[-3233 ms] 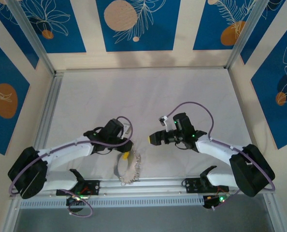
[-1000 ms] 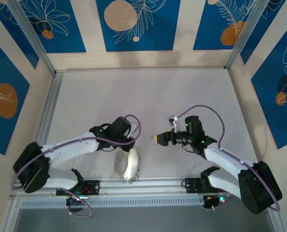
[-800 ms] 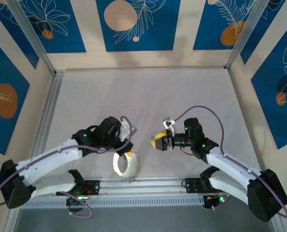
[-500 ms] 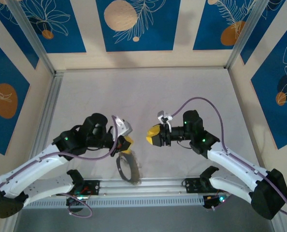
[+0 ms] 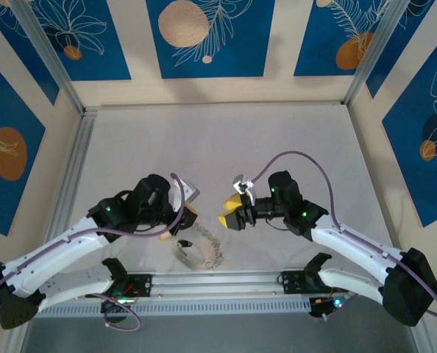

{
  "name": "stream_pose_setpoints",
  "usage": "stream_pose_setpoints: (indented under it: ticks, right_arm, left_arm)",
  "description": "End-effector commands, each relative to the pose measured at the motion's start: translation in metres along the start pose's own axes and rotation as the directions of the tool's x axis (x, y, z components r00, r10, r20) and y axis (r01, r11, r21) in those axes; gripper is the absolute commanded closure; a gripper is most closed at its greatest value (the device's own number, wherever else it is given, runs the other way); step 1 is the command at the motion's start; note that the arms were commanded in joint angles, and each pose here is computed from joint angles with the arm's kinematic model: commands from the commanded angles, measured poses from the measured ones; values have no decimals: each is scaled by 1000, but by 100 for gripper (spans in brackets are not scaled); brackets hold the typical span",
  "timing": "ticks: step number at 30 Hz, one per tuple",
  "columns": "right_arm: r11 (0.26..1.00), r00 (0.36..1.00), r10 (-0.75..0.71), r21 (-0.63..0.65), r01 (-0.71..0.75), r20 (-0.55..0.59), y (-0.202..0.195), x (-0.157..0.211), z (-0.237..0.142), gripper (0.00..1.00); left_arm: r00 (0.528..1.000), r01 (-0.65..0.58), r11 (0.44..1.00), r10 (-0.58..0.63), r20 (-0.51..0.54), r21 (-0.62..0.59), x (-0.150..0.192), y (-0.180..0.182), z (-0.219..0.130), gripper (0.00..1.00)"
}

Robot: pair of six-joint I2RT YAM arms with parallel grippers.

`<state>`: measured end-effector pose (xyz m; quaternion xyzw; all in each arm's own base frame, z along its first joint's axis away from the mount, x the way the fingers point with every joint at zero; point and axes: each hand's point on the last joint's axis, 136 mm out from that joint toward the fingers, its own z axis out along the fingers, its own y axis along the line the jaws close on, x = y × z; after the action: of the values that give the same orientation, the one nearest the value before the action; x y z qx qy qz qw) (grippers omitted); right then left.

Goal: Put the keys on the keyring

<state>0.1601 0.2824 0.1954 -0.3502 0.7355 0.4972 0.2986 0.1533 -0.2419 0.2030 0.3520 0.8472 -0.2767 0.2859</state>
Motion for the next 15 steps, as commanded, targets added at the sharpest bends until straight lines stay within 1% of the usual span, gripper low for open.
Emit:
stream_pose_setpoints:
  ticks: [1,3,6,8,10,11,13,15]
  right_arm:
    - [990,992,106,104,-99,-68,-22,26,-1,33]
    - [979,981,174,118,-164,-80,-26,40,-1,34]
    - [969,963,242,82,-233,-120,-13,71,3,34]
    - [970,954,234,116,-215,-186,-4,98,5,36]
    - [972,944,205,163,-167,-258,4,122,5,40]
    - [971,941,196,186,-147,-277,5,130,5,42]
    - [973,944,167,202,-111,-284,9,135,8,46]
    - [964,955,148,255,-81,-256,0,127,11,50]
  left_arm:
    - [985,145,985,-152,-78,-91,32,19,5,80]
    - [981,165,980,-175,-86,-114,40,24,6,80]
    - [978,183,976,-193,-76,-121,42,27,6,80]
    - [977,196,974,-204,-66,-114,42,28,10,80]
    - [970,226,968,-233,-64,-105,45,33,16,80]
    - [967,243,965,-249,-59,-95,45,35,18,80]
    - [957,279,957,-283,-56,-74,49,39,24,80]
    - [946,316,946,-320,-50,-74,51,46,26,80]
